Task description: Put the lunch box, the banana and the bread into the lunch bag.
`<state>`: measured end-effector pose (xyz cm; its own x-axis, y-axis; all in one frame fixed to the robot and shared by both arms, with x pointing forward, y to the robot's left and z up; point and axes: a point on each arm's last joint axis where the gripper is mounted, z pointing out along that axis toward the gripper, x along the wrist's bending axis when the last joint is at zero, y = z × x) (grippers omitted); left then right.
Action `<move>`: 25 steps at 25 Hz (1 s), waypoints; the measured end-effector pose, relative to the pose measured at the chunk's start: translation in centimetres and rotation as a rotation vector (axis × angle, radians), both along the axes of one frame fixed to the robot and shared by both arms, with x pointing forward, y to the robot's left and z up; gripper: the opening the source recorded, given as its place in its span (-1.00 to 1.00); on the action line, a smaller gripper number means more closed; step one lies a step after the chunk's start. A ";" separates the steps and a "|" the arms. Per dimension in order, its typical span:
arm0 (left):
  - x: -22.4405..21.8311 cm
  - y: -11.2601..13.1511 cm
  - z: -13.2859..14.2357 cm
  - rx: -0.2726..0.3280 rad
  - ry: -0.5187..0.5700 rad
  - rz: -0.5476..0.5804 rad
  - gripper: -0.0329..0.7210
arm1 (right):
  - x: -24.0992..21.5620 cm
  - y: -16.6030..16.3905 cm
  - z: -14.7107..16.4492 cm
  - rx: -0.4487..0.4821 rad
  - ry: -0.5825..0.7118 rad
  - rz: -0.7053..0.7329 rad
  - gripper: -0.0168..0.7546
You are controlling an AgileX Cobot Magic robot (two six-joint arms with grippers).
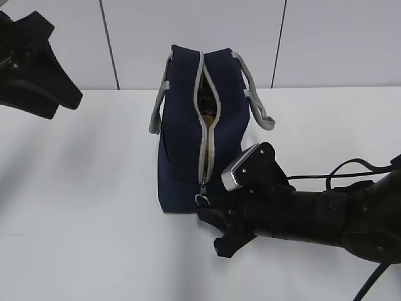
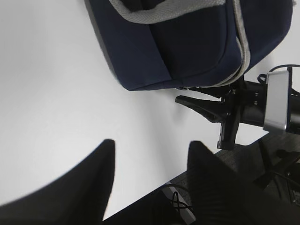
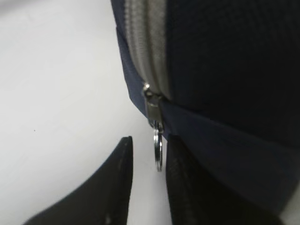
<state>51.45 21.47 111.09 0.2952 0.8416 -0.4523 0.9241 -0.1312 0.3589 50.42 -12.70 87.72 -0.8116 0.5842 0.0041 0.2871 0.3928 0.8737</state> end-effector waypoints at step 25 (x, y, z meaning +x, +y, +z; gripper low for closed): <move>0.0 0.0 0.0 0.000 0.000 0.000 0.04 | 0.1 0.0 -0.1 0.019 -0.006 -0.011 -1.00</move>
